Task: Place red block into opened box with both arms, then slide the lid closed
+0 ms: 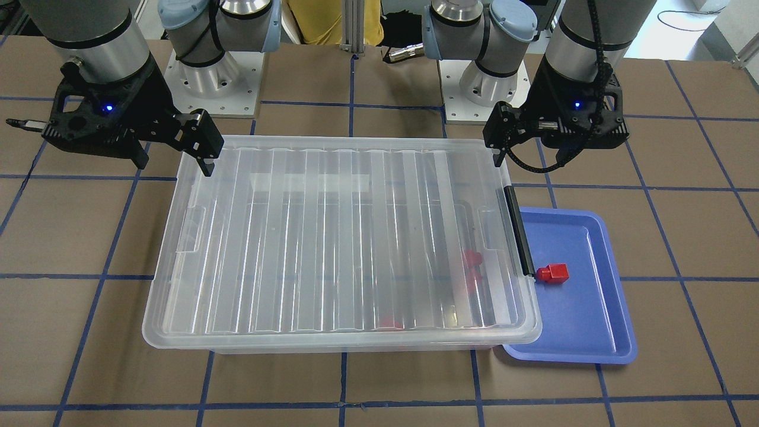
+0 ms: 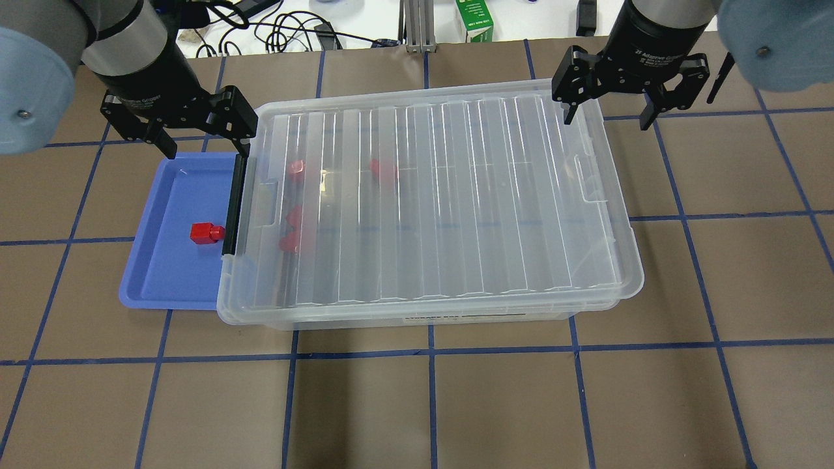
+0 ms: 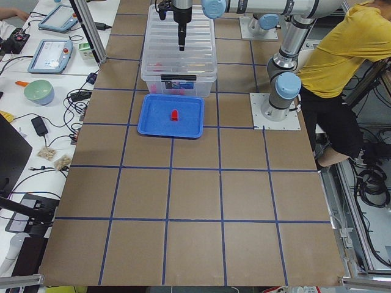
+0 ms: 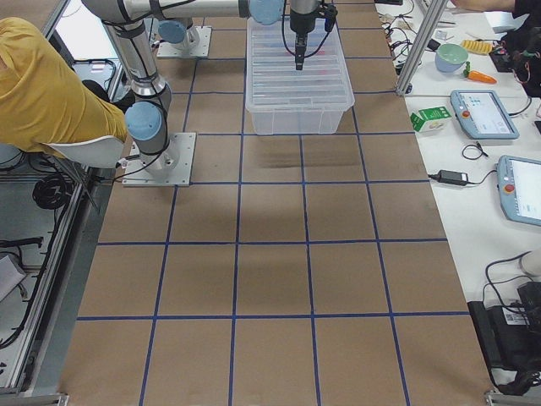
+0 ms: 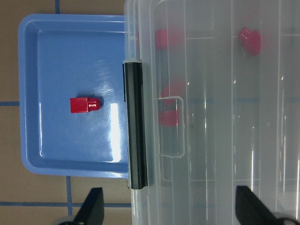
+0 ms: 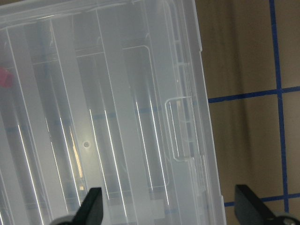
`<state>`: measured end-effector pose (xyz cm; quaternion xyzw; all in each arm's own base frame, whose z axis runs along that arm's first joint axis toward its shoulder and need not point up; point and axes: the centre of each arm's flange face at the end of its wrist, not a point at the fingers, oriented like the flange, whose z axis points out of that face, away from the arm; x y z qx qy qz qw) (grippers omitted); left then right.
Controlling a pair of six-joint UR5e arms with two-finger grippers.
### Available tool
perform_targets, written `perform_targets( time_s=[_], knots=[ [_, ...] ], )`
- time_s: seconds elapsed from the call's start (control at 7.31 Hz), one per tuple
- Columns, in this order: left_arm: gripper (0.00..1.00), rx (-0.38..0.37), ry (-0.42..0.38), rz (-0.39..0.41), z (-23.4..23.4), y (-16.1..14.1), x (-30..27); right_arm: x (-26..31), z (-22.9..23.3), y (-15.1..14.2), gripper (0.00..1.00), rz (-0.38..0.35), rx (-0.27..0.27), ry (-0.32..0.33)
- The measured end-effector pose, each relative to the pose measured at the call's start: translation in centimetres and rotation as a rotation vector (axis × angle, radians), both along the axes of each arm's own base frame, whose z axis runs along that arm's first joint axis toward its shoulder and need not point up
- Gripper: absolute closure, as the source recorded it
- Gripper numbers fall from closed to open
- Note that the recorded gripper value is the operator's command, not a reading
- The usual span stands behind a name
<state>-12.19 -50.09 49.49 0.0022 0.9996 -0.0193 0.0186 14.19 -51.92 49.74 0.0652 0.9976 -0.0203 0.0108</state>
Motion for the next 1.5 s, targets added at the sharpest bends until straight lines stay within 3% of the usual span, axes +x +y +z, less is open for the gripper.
perform_targets(
  time_s=[0.41, 0.82, 1.5],
  knots=[
    [0.00, -0.010, 0.011, 0.002, 0.6, 0.0, 0.0, -0.2, 0.0, 0.0, 0.00, 0.003, -0.001, 0.002],
    [0.00, -0.006, 0.007, 0.000, 0.4, 0.2, 0.1, -1.6, -0.2, -0.9, 0.00, 0.091, -0.024, 0.016],
    [0.00, -0.007, 0.009, -0.002, 0.4, 0.2, 0.2, -6.8, -9.2, -5.4, 0.00, 0.190, 0.064, 0.008]
  ],
)
